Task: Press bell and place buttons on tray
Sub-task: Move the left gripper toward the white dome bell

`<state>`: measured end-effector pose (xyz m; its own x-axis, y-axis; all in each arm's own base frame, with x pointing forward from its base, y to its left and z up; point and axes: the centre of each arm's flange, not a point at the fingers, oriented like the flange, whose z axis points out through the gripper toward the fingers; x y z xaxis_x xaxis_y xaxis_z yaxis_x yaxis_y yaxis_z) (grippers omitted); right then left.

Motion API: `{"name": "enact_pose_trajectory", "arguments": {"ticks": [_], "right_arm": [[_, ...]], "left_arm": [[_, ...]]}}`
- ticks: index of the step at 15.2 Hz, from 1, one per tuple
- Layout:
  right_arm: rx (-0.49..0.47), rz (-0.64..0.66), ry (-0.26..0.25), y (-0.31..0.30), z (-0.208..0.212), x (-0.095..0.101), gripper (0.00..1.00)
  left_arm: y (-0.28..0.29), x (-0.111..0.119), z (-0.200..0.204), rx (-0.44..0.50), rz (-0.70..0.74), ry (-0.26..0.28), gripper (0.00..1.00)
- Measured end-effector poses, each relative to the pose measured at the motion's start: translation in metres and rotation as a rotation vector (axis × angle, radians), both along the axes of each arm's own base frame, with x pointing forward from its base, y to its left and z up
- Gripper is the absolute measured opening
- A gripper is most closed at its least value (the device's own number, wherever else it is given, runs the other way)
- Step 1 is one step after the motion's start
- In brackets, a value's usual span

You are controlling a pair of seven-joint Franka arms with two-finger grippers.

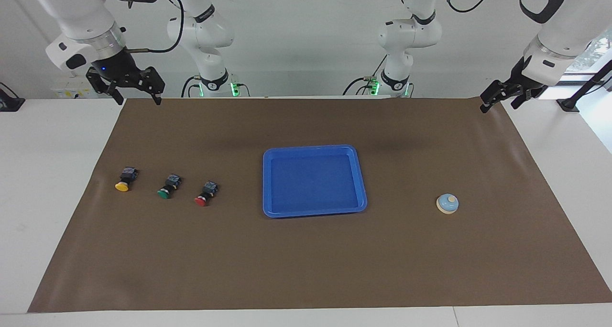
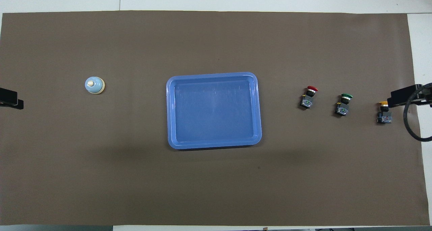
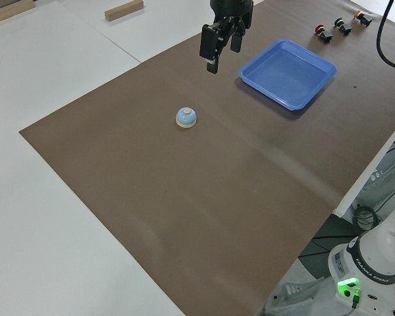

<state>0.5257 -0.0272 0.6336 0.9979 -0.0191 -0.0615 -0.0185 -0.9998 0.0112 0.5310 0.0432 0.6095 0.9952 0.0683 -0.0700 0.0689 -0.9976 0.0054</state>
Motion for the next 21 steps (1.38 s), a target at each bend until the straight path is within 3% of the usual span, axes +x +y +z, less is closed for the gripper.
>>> {"name": "enact_pose_trajectory", "arguments": {"ticks": [6,10,15,18,21], "right_arm": [[0.000,0.000,0.000,0.000,0.000,0.000,1.00],[0.000,0.000,0.000,0.000,0.000,0.000,1.00],[0.000,0.000,0.000,0.000,0.000,0.000,1.00],[0.000,0.000,0.000,0.000,0.000,0.000,1.00],[0.000,0.000,0.000,0.000,0.000,0.000,1.00]], "left_arm": [[-0.001,0.001,-0.003,0.000,-0.002,-0.002,1.00],[-0.002,0.016,-0.032,0.006,-0.006,-0.063,0.55],[-0.002,0.069,-0.115,0.023,-0.008,-0.113,0.01],[-0.004,0.096,-0.170,0.032,-0.015,-0.124,0.01],[-0.017,0.108,-0.197,0.035,-0.034,-0.137,0.01]]}}
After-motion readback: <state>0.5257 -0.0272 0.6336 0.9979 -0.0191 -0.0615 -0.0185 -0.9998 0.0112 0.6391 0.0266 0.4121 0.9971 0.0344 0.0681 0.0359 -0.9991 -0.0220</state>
